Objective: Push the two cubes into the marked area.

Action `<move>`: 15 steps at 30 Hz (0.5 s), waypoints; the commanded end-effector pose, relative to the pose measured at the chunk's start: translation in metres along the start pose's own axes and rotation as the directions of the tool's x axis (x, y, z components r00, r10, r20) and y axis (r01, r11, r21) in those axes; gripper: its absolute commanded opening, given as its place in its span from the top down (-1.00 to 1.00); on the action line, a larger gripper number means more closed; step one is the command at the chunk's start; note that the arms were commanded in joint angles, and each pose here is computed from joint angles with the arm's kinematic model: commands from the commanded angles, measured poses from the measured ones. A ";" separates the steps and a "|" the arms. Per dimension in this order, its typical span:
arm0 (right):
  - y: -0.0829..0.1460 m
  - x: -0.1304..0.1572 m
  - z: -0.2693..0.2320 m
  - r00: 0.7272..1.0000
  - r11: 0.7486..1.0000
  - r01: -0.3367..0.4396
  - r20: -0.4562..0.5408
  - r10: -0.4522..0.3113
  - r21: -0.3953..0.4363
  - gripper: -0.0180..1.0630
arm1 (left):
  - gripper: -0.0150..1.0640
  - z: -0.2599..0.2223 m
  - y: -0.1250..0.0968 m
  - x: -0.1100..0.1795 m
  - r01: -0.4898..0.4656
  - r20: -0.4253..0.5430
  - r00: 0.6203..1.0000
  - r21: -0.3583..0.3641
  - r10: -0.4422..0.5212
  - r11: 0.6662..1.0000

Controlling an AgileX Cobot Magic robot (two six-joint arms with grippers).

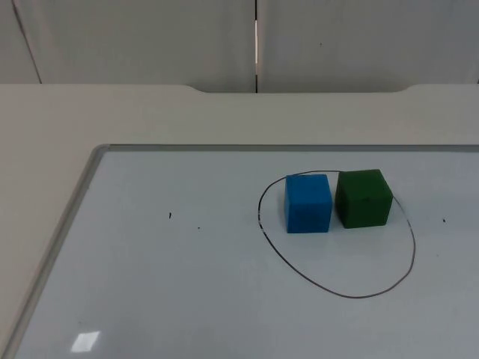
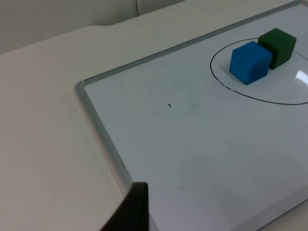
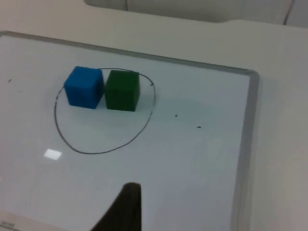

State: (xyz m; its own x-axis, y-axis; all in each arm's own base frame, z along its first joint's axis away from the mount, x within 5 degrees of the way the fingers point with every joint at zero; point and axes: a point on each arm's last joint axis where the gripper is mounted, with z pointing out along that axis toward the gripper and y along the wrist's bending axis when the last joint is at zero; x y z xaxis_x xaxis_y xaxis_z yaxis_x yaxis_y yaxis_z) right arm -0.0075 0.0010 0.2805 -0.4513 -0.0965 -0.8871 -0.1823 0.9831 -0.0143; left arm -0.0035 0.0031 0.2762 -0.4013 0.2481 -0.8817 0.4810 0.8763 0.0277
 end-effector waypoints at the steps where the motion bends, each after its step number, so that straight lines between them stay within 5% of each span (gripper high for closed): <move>1: 0.001 0.000 0.000 1.000 0.998 -0.029 0.004 0.028 0.053 -0.98 | -0.97 0.000 0.000 0.001 0.008 -0.002 1.000 -0.005 -0.008 1.000; 15: 0.001 0.000 0.000 0.998 0.990 -0.064 0.006 0.064 0.122 -0.98 | -0.97 0.000 0.000 0.001 0.008 -0.002 1.000 -0.005 -0.008 1.000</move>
State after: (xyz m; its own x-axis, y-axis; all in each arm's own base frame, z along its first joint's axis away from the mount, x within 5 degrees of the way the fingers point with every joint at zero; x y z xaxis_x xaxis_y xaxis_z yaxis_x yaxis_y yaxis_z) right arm -0.0073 0.0019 0.2805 -0.4601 -0.0360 -0.8871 -0.0508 0.9986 -0.0143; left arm -0.0035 0.0031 0.2762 -0.4013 0.2481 -0.8817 0.4810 0.8763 0.0277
